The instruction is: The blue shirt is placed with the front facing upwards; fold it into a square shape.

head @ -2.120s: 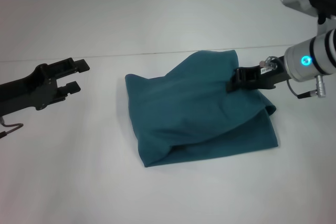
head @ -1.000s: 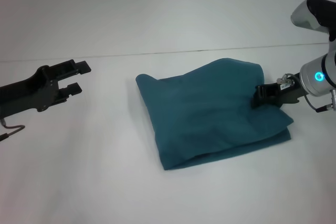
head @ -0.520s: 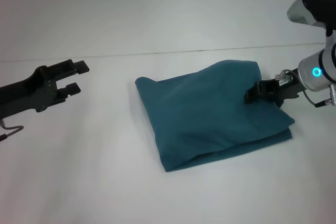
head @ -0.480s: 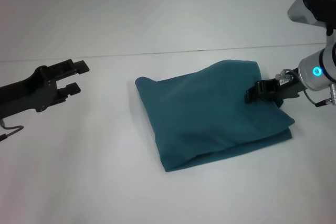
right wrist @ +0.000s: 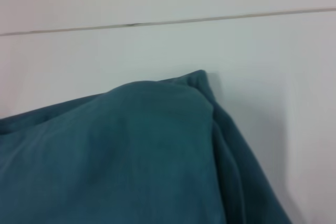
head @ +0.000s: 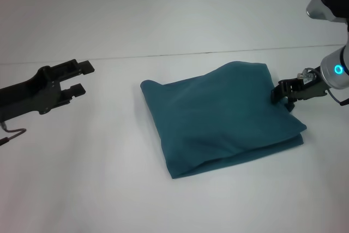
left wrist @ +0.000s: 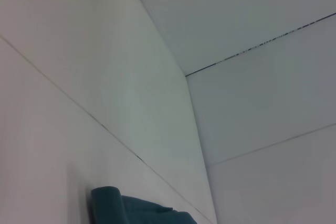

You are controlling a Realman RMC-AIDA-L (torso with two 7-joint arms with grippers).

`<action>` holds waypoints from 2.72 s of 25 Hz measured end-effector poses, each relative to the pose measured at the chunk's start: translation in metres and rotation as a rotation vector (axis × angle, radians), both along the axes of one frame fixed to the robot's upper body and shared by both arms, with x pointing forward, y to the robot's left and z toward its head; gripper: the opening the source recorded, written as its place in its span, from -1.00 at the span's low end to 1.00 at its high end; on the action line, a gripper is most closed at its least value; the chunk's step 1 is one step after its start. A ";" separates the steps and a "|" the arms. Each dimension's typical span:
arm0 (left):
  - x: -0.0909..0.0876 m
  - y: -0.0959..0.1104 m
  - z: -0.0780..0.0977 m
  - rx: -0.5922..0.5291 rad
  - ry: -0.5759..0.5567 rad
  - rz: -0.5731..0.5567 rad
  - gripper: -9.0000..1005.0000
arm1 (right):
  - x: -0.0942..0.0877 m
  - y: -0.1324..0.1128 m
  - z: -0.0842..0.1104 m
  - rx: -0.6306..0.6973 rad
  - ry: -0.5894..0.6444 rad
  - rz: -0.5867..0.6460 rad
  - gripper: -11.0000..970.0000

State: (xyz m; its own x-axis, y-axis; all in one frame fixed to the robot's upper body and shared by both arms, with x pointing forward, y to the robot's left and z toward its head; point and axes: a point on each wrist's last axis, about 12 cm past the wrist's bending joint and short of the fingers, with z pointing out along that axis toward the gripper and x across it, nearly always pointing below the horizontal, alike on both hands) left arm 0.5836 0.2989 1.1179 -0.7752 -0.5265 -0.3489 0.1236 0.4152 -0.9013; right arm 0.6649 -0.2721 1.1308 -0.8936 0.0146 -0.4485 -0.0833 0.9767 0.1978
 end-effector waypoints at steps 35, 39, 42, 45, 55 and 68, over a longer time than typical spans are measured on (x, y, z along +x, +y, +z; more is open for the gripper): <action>0.001 0.000 0.000 -0.010 -0.006 0.013 0.50 | 0.030 0.041 -0.003 0.025 -0.201 -0.034 -0.06; 0.001 -0.001 0.000 -0.013 -0.006 0.012 0.50 | 0.036 0.042 -0.003 -0.048 -0.271 -0.028 -0.06; 0.001 -0.001 0.000 -0.014 -0.006 0.012 0.50 | 0.041 0.047 0.000 -0.079 -0.306 -0.019 -0.07; 0.001 -0.001 0.001 -0.015 -0.006 0.012 0.50 | 0.043 0.050 0.007 -0.059 -0.302 -0.014 -0.07; 0.000 0.001 0.000 -0.014 -0.005 0.019 0.50 | 0.033 0.033 0.003 -0.008 -0.209 -0.051 -0.07; -0.001 -0.002 -0.002 -0.020 -0.002 0.018 0.50 | 0.027 0.027 -0.012 0.015 -0.233 -0.110 -0.07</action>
